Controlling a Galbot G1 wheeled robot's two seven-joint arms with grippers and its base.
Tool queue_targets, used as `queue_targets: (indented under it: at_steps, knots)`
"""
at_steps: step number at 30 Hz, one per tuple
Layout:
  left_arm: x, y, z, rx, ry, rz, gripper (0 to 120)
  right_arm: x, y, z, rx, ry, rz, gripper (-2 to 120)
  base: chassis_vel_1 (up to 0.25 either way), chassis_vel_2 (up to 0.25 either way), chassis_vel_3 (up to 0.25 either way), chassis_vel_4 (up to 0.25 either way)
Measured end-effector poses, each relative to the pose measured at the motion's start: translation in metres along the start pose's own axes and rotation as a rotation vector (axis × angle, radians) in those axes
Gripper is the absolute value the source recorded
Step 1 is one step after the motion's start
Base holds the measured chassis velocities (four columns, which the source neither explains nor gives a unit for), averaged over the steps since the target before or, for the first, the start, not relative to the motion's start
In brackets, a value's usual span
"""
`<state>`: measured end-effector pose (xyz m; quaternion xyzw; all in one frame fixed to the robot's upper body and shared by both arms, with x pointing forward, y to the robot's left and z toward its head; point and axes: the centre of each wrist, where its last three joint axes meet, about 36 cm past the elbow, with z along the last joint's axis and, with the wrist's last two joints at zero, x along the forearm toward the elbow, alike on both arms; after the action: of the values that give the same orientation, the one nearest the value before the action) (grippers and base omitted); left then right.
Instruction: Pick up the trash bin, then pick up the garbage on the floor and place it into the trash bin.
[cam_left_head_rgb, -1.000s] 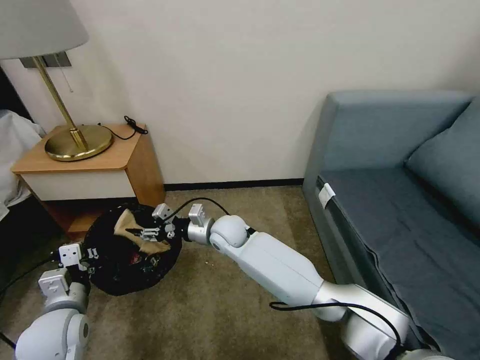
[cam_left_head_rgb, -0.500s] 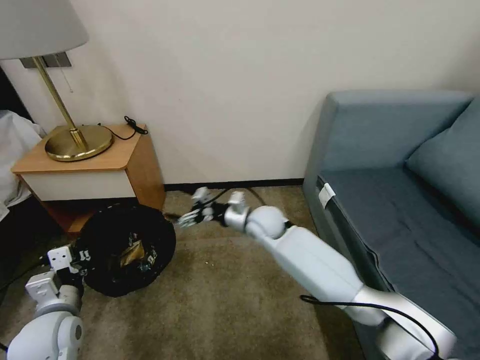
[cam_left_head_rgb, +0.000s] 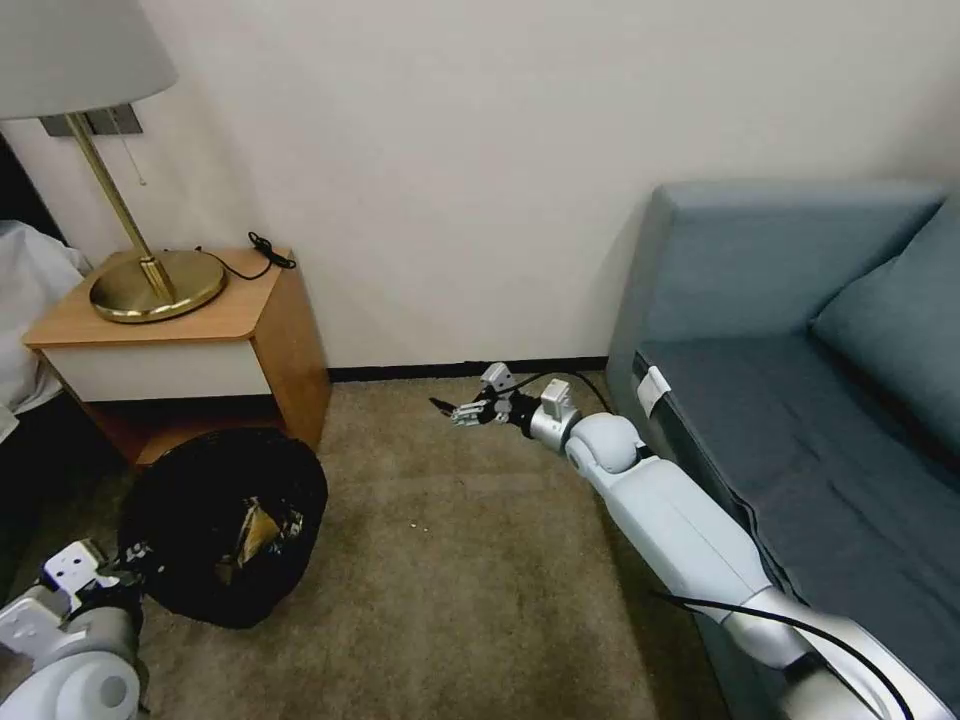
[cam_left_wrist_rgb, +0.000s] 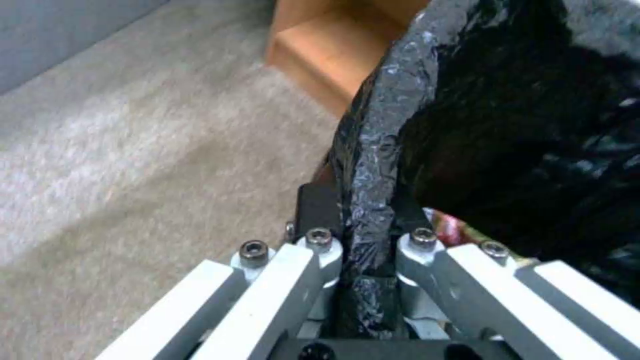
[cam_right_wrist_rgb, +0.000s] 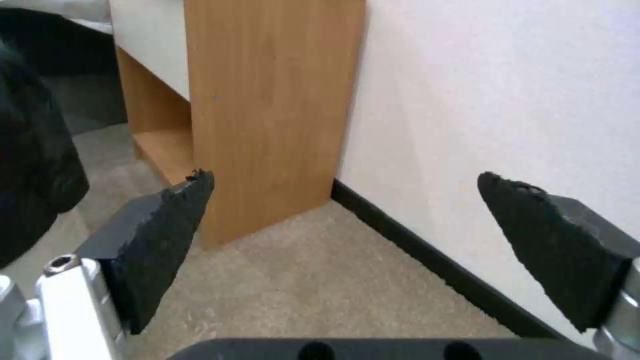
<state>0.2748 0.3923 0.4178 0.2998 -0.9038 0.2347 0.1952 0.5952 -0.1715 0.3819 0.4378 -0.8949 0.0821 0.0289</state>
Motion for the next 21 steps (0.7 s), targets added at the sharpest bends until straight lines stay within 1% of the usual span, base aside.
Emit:
queue_targets:
  at_steps: [2, 4, 5, 7, 8, 9, 10, 13, 14, 15, 16, 17, 19, 20, 21]
  knots:
    - [-0.003, 0.003, 0.001, 0.005, 0.013, -0.006, 4, 0.001, 0.001, 0.001, -0.001, -0.001, 0.0, 100, 0.0, 0.0, 0.0, 0.0]
    - [-0.008, 0.005, 0.004, 0.008, 0.057, -0.009, 6, 0.001, 0.005, 0.001, -0.004, -0.008, -0.001, 100, 0.0, 0.0, 0.0, 0.0]
    - [-0.008, 0.005, 0.004, 0.008, 0.057, -0.009, 6, 0.001, 0.005, 0.001, -0.004, -0.008, -0.001, 100, 0.0, 0.0, 0.0, 0.0]
    - [-0.013, 0.005, 0.01, 0.002, 0.087, -0.018, 18, 0.002, 0.008, 0.0, -0.008, -0.013, 0.0, 100, 0.0, 0.0, 0.0, 0.0]
    - [-0.013, 0.005, 0.01, 0.002, 0.087, -0.018, 18, 0.002, 0.008, 0.0, -0.008, -0.013, 0.0, 100, 0.0, 0.0, 0.0, 0.0]
    - [-0.014, 0.005, 0.011, -0.001, 0.093, -0.019, 22, 0.003, 0.009, 0.0, -0.009, -0.014, 0.0, 100, 0.0, 0.0, 0.0, 0.0]
    - [-0.014, 0.005, 0.011, -0.001, 0.093, -0.019, 22, 0.003, 0.009, 0.0, -0.009, -0.014, 0.0, 100, 0.0, 0.0, 0.0, 0.0]
    - [-0.014, 0.003, 0.012, -0.017, 0.102, -0.029, 39, 0.008, 0.01, 0.001, -0.012, -0.018, 0.007, 100, 0.0, 0.0, 0.0, 0.0]
    - [-0.014, 0.003, 0.012, -0.017, 0.102, -0.029, 39, 0.008, 0.01, 0.001, -0.012, -0.018, 0.007, 100, 0.0, 0.0, 0.0, 0.0]
    - [-0.014, 0.003, 0.012, -0.041, 0.092, -0.043, 42, 0.01, 0.011, 0.002, -0.013, -0.017, 0.01, 100, 0.0, 0.0, 0.0, 0.0]
    - [-0.013, 0.004, 0.011, -0.088, 0.067, -0.068, 49, 0.012, 0.011, 0.002, -0.014, -0.018, 0.013, 100, 0.0, 0.0, 0.0, 0.0]
    - [-0.013, 0.004, 0.011, -0.088, 0.067, -0.068, 49, 0.012, 0.011, 0.002, -0.014, -0.018, 0.013, 100, 0.0, 0.0, 0.0, 0.0]
    - [-0.01, 0.008, 0.006, -0.207, -0.021, -0.135, 61, 0.015, 0.012, 0.0, -0.027, -0.024, 0.032, 100, 0.0, 0.0, 0.0, 0.0]
    - [-0.01, 0.008, 0.006, -0.207, -0.021, -0.135, 61, 0.015, 0.012, 0.0, -0.027, -0.024, 0.032, 100, 0.0, 0.0, 0.0, 0.0]
    - [-0.01, 0.009, 0.004, -0.222, -0.035, -0.144, 63, 0.016, 0.012, 0.0, -0.031, -0.026, 0.039, 100, 0.0, 0.0, 0.0, 0.0]
